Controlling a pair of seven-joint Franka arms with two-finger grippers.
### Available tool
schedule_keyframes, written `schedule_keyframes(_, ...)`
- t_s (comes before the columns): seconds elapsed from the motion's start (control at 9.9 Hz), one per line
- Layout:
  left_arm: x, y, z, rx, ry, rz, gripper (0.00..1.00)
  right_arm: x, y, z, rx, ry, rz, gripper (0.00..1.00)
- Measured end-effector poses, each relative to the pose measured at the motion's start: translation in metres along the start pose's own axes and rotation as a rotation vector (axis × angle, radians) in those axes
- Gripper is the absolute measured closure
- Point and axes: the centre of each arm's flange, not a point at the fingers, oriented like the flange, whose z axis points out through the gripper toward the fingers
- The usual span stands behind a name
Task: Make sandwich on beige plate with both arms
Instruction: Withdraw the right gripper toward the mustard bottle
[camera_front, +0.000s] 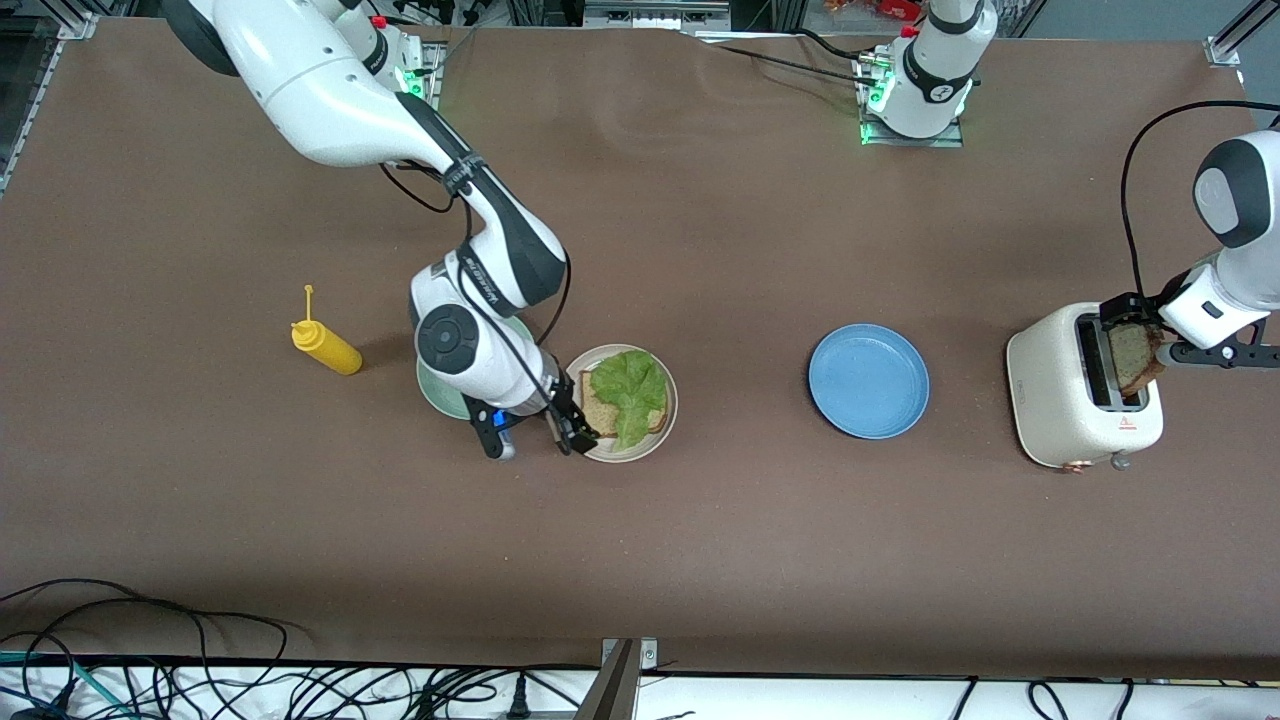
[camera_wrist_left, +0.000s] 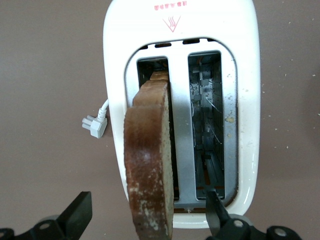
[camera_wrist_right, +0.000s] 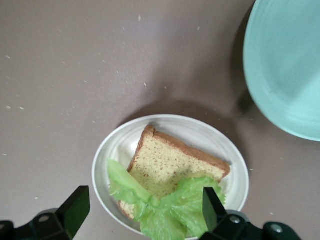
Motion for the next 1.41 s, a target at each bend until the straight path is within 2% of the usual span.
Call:
schedule_keyframes(0.2,0.000,0.001,0.000,0.000,0.000,0.002,0.00,0.015,-0.002,-0.028,-0.038,0.003,-0.011,0.00)
schedule_keyframes(0.4,0.001,0.002,0.000,0.000,0.000,0.005,0.02,0.058,0.002,-0.074,-0.081,0.006,-0.079,0.00)
schedule_keyframes(0.61,0.001,0.003,0.000,0.000,-0.001,0.009,0.08,0.113,0.022,-0.127,-0.152,-0.009,-0.216,0.00)
schedule_keyframes(0.81,0.001,0.003,0.001,0.000,-0.001,0.011,0.42,0.175,0.054,-0.177,-0.221,-0.060,-0.369,0.00)
schedule_keyframes(1.11,0.002,0.004,0.001,0.000,-0.001,0.036,0.81,0.260,0.110,-0.229,-0.242,-0.199,-0.609,0.00)
schedule_keyframes(1.21,0.003,0.003,-0.002,0.002,0.003,0.061,0.86,0.292,0.131,-0.242,-0.227,-0.236,-0.722,0.00)
schedule_keyframes(1.41,0.005,0.000,-0.008,0.005,0.008,0.080,0.86,0.348,0.170,-0.256,-0.177,-0.296,-0.942,0.00)
